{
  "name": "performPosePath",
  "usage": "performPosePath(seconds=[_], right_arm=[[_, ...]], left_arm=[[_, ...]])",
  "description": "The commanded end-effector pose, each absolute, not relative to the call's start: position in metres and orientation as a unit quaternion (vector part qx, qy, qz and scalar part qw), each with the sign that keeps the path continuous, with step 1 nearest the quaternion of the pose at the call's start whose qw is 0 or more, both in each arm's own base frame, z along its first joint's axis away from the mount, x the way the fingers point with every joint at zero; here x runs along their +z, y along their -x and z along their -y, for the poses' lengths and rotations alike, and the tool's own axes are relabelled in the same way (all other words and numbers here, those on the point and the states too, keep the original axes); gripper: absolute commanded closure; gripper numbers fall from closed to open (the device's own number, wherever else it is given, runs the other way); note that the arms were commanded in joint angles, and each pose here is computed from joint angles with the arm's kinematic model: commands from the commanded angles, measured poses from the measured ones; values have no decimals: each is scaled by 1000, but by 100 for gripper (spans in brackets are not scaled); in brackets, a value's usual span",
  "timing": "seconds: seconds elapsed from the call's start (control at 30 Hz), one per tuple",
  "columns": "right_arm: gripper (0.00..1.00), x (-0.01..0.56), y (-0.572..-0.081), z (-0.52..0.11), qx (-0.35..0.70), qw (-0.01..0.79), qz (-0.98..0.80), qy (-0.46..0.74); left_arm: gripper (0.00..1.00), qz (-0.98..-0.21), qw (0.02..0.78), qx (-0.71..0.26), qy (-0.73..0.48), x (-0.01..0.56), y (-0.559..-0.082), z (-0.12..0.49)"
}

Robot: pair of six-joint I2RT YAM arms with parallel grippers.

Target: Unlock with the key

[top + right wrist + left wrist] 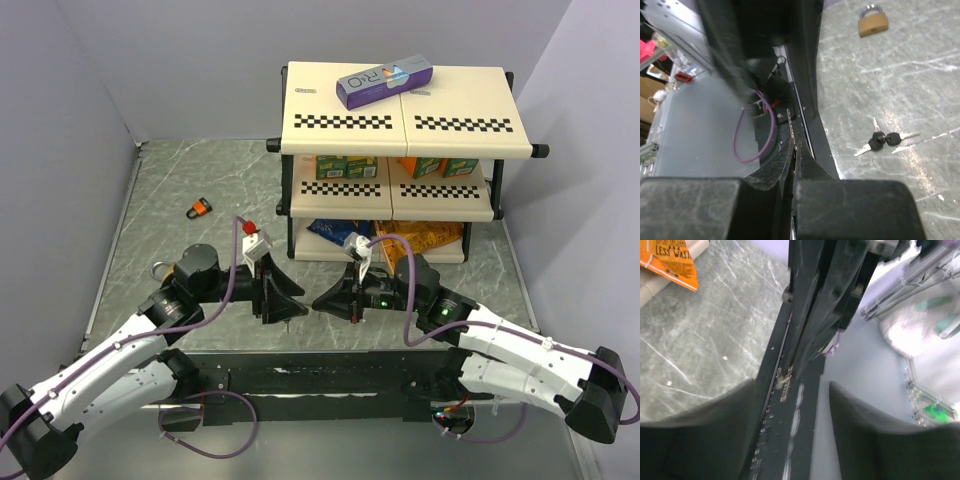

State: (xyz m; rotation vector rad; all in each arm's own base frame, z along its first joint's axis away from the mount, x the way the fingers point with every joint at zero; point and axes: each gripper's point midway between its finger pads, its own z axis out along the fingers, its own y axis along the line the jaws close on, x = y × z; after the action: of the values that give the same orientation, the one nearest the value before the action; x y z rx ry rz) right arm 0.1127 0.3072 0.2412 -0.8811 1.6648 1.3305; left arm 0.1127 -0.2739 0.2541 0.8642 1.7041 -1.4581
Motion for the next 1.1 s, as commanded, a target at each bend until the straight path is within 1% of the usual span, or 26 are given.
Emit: performPosePath(seconds=[0.0,0.07,0.1,0.13,0.17,0.23,0.27,0.33,0.37,0.43,0.47,0.5,0.57,0.6,0.7,0.87,1.07], right_arm=[[100,253,-124,-312,511,437,-650,354],[100,255,-135,-310,485,461,-657,347],[100,255,-140,-310,475,469,-661,344],[100,253,-151,-306,447,489,-670,335],[100,255,-155,-305,437,500,-669,335],[100,258,-161,-305,412,526,-663,338],[100,263,-174,-301,386,554,-665,318],[100,264,-175,-303,362,575,-657,327],[100,269,-187,-298,334,601,-660,304],[100,268,-187,-302,304,619,-652,315],[100,272,-189,-302,297,632,-646,309],[100,271,-197,-298,269,648,-648,298],[100,271,-193,-301,259,658,-640,299],[100,275,-199,-299,239,674,-637,289],[100,275,-202,-302,205,688,-634,288],[100,273,-202,-312,169,698,-628,299],[100,274,-202,-313,139,714,-620,295]], left_arm=[[10,-648,410,-568,-299,280,-126,273],[2,-676,418,-559,-236,284,-141,269],[1,-687,422,-555,-205,288,-148,267],[1,-702,420,-549,-170,287,-156,265],[0,-740,407,-527,-94,274,-172,258],[1,-762,396,-511,-34,270,-183,252],[1,-773,384,-505,2,265,-188,250],[2,-779,374,-503,32,260,-191,249],[2,-780,369,-503,59,259,-196,248],[4,-777,363,-508,80,257,-198,248],[5,-772,356,-517,98,258,-199,249],[6,-764,359,-525,107,260,-202,250],[7,-757,353,-535,128,262,-205,251],[9,-752,352,-541,132,262,-206,252],[12,-746,339,-555,146,260,-208,257],[14,-751,313,-560,157,248,-212,267],[22,-753,304,-560,165,240,-216,271]])
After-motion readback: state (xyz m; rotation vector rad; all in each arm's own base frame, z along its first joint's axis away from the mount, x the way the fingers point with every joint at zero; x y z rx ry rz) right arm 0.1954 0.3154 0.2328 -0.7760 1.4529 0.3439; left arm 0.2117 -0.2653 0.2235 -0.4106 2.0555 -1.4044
